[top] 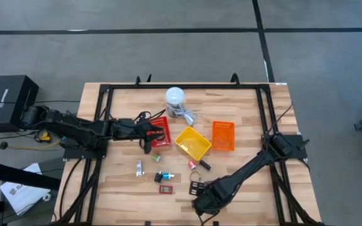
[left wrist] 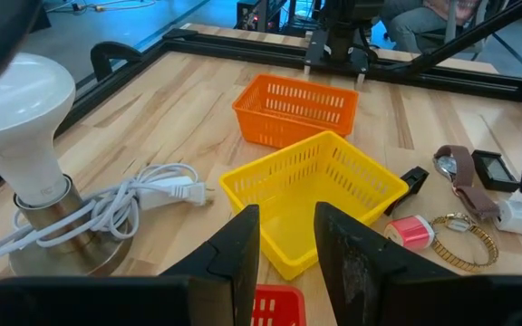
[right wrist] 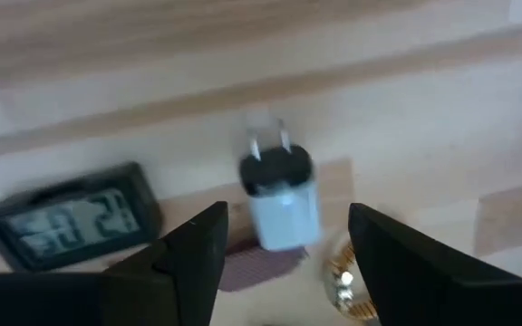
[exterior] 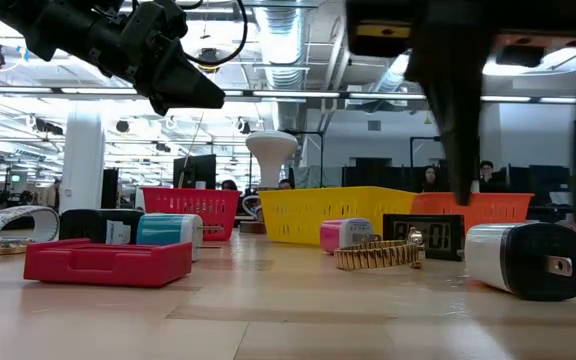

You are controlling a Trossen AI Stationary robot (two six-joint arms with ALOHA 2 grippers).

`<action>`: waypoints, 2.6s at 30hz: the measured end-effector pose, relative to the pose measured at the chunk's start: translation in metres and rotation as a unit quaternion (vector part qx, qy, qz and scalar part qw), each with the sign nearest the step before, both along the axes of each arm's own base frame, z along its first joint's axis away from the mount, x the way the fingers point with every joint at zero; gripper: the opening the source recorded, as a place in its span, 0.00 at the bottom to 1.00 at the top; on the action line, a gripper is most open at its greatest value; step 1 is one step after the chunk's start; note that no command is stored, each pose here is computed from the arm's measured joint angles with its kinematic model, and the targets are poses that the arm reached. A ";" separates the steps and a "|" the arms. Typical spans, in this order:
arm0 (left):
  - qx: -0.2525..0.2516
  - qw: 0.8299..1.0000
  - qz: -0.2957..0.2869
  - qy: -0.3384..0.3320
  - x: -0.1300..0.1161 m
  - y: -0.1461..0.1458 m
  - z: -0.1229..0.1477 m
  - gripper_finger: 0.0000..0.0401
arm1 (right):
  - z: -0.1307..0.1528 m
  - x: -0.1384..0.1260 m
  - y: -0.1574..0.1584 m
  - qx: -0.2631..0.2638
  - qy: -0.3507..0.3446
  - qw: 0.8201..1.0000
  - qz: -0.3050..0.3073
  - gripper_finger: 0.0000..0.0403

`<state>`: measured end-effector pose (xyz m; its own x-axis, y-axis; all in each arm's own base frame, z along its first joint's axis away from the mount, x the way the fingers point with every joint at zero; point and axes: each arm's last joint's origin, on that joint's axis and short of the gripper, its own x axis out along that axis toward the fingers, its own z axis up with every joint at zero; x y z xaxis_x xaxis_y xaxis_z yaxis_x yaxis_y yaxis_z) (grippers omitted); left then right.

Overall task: Pick & Place Office items
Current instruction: Put the white charger adapter into the yellow basket

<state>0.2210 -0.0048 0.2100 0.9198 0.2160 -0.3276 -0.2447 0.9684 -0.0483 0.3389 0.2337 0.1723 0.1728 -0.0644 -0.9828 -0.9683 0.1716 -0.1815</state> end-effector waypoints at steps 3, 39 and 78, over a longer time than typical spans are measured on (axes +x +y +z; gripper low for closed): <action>0.000 1.000 0.000 0.000 0.000 0.000 0.000 0.25 | 0.000 0.001 -0.001 0.000 -0.003 1.000 0.006 0.53; 0.000 1.000 0.000 0.000 0.000 0.000 0.000 0.25 | -0.010 0.012 -0.010 0.078 -0.001 0.993 -0.084 0.50; 0.000 1.000 0.000 0.001 0.000 0.000 0.000 0.25 | -0.029 0.016 -0.024 0.137 0.020 0.978 -0.155 0.39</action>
